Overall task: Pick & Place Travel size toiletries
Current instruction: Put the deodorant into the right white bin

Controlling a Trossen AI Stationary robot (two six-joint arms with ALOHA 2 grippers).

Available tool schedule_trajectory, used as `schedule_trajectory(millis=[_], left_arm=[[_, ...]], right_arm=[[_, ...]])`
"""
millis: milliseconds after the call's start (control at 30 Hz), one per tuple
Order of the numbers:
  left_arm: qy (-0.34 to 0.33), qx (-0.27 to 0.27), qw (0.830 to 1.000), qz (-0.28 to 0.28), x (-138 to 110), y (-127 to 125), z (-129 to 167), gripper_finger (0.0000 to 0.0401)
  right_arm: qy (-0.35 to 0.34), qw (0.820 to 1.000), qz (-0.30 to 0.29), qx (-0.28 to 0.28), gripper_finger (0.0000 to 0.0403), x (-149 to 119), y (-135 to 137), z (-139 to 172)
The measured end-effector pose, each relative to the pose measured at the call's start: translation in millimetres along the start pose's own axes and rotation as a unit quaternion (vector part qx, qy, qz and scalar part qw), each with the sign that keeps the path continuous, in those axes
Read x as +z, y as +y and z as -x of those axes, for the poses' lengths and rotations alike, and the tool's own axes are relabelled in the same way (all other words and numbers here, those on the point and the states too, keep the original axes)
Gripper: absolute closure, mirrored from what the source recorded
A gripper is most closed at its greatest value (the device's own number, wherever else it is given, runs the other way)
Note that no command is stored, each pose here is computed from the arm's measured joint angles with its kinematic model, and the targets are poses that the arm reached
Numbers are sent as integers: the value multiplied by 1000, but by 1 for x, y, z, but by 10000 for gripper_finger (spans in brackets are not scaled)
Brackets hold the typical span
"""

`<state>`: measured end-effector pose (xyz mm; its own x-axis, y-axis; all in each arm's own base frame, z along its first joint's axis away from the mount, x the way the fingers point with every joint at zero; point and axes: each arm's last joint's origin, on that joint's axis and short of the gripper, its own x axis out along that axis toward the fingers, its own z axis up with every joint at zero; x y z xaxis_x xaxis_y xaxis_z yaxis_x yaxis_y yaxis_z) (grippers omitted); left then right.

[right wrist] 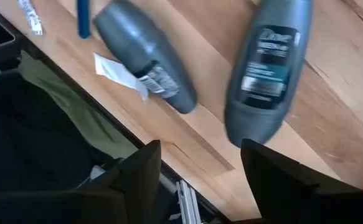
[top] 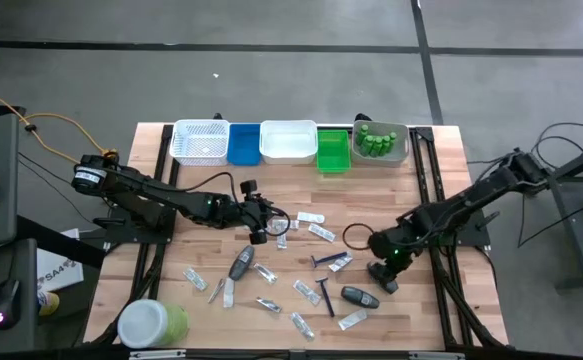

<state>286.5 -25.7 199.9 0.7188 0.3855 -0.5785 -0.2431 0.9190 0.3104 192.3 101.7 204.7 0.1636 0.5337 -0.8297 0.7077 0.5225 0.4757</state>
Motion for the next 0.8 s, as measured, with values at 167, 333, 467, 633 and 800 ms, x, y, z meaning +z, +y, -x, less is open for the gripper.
schedule_trajectory(millis=[167, 333, 467, 633, 800], left_arm=[[0, 0, 1000, 0, 0, 0, 0, 249], [0, 0, 1000, 0, 0, 0, 0, 249], [0, 0, 1000, 0, 0, 0, 0, 249], [0, -9, 1000, 0, 0, 0, 0, 249], [0, -11, 1000, 0, 0, -1, 0, 249]], right_arm=[[-27, 998, 0, -58, 188, -1, 25, 3], [-51, 984, -28, -170, 188, 6, 36, -6], [-44, 975, -15, -217, 188, 15, 39, -24], [-38, 968, -19, -246, 188, 23, 36, -37], [-81, 963, -11, -256, 188, 26, 35, -37]])
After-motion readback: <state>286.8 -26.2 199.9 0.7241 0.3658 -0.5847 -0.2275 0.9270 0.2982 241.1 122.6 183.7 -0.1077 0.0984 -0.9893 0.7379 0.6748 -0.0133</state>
